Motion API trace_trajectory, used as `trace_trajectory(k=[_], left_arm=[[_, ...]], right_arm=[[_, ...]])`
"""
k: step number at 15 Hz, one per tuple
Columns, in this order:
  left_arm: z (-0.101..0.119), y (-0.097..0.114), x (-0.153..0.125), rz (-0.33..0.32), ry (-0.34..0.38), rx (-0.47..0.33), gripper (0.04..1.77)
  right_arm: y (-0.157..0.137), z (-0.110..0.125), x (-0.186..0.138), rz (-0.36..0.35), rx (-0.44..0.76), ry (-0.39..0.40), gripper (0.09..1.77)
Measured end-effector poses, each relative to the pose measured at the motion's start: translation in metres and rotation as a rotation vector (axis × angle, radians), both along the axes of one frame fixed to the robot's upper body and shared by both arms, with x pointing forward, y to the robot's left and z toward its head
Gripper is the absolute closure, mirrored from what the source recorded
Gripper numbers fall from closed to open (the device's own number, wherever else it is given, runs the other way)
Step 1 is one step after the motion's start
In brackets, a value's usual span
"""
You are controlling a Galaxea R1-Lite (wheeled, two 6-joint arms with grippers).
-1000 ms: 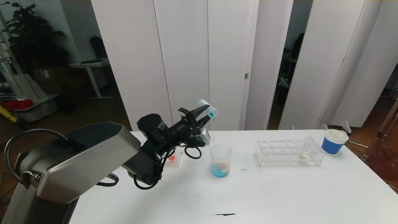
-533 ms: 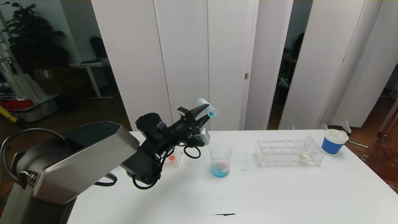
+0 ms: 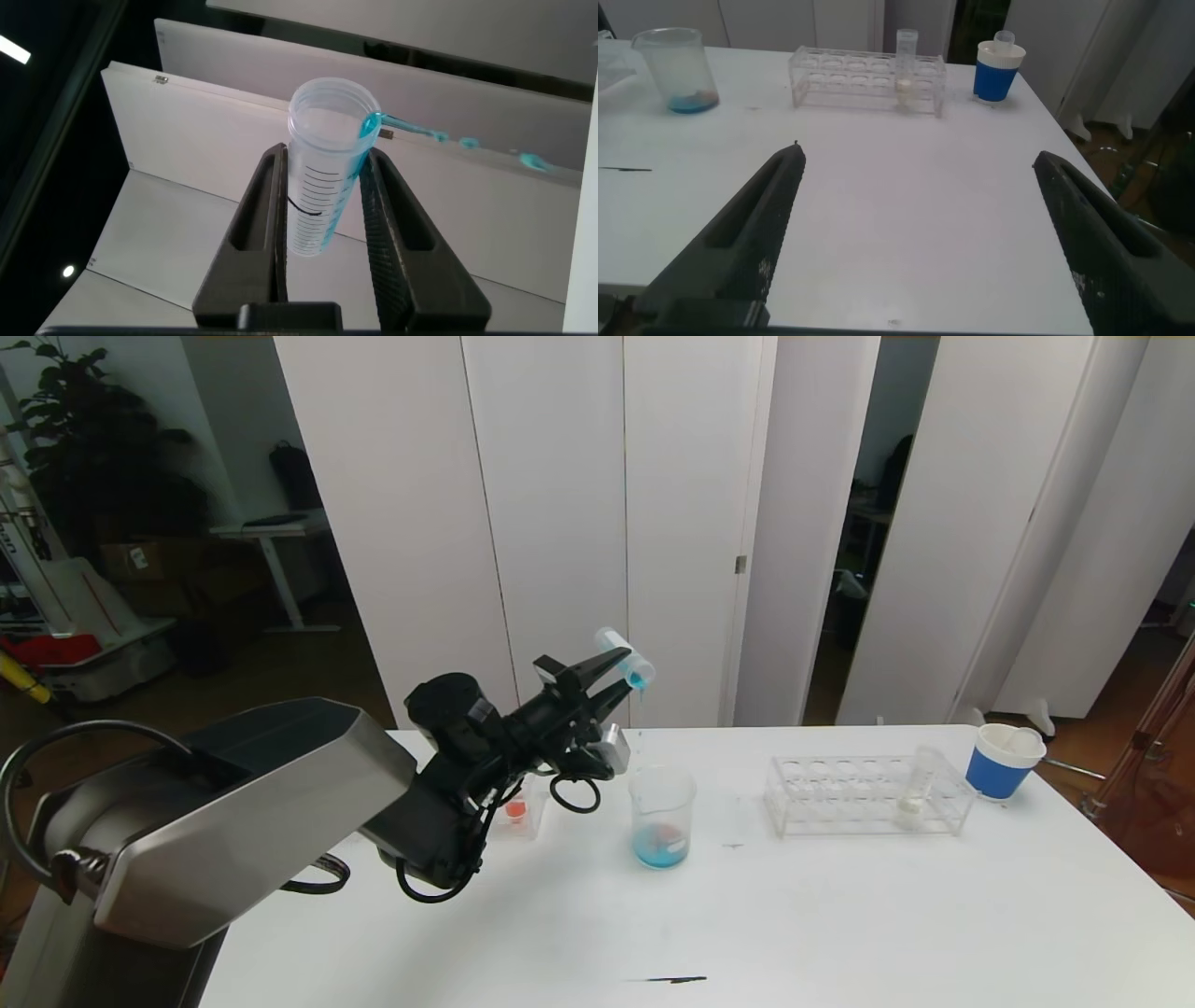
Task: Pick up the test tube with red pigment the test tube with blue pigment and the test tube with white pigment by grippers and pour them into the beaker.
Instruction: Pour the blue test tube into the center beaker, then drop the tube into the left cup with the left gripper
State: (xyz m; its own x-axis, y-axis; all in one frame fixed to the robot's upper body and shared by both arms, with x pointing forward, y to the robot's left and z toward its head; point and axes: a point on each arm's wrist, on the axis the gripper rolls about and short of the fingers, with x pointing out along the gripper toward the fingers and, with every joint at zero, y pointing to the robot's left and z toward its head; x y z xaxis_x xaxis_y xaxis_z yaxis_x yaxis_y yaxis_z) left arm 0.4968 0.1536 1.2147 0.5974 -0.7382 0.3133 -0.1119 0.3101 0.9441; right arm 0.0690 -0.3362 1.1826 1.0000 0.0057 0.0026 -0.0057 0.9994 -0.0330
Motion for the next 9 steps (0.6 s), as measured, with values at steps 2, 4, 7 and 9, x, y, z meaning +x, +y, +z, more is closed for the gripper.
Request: trace_trajectory(k=[2,4,7,9], left_arm=[[0.001,0.0,-0.0003,-0.001,-0.007,0.004,1.24],[0.0014,0.0006,-0.0002,-0.001,-0.01,0.006,1.24],[0.0017,0.0006,-0.0002,0.0,-0.013,0.007,1.24],[0.0017,0.0006,-0.0002,0.001,-0.014,0.008,1.24]], right_arm=[[0.0,0.0,0.0,0.0,0.0,0.0,0.11],[0.0,0.0,0.0,0.0,0.0,0.0,0.11],[0.0,0.0,0.0,0.0,0.0,0.0,0.11],[0.0,0.0,0.0,0.0,0.0,0.0,0.11]])
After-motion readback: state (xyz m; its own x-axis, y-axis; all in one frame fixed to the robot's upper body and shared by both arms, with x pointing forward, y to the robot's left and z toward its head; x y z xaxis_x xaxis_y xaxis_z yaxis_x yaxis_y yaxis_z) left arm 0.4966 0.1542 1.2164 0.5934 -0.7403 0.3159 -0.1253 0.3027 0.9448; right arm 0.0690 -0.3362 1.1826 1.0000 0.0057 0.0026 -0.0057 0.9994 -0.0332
